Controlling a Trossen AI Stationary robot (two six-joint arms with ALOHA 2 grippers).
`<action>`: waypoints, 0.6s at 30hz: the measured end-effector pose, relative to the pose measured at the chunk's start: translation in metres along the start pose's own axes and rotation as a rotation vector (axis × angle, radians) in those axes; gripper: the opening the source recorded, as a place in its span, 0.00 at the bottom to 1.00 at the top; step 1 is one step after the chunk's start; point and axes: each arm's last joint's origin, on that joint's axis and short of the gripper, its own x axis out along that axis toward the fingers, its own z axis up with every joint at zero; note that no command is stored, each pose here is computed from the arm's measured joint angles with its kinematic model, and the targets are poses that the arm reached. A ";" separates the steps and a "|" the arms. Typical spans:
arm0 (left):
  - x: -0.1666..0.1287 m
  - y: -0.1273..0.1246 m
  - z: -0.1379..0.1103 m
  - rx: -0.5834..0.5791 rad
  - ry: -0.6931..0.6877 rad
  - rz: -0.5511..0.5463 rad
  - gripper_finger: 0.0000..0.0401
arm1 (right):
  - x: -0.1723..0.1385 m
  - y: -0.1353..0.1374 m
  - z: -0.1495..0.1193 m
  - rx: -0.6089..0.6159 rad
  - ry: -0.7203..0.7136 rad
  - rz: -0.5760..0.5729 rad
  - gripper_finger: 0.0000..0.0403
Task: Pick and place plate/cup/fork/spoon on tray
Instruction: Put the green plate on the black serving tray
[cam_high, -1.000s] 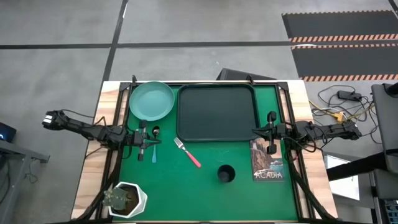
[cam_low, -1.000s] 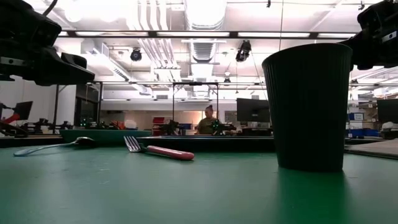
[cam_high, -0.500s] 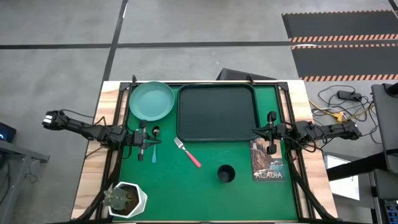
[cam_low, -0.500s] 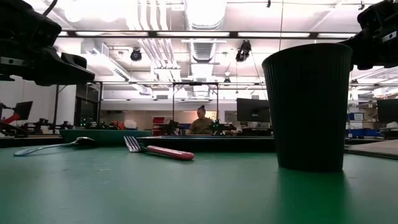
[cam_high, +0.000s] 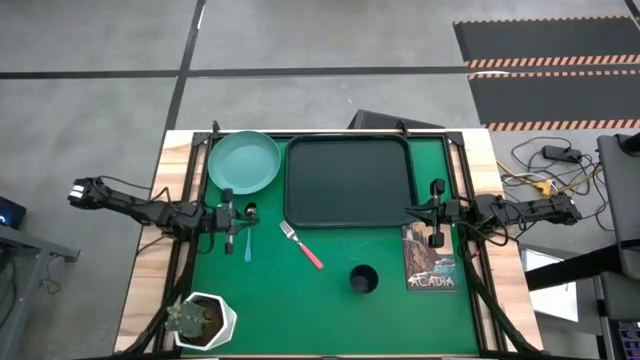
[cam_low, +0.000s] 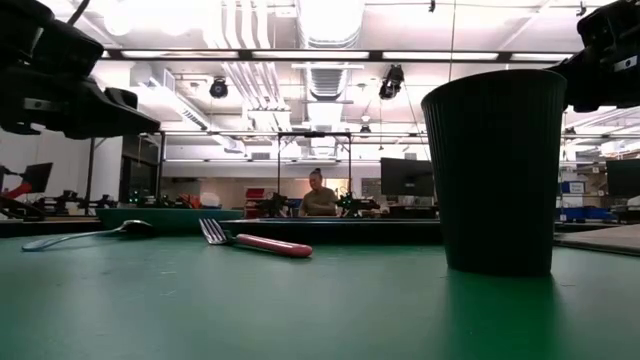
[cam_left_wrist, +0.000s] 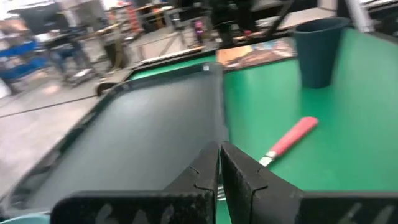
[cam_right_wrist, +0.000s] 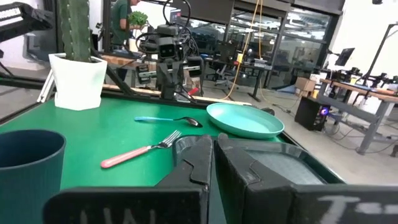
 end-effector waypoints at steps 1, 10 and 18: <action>0.000 0.000 0.000 -0.001 0.002 0.010 0.00 | 0.000 0.000 0.000 0.000 0.000 0.000 0.02; 0.000 0.001 0.004 -0.022 -0.032 0.021 0.00 | 0.000 -0.005 0.004 0.544 -0.064 -0.133 0.02; -0.007 0.009 0.037 -0.360 -0.387 -0.001 0.00 | -0.003 -0.013 0.003 0.581 -0.105 -0.449 0.02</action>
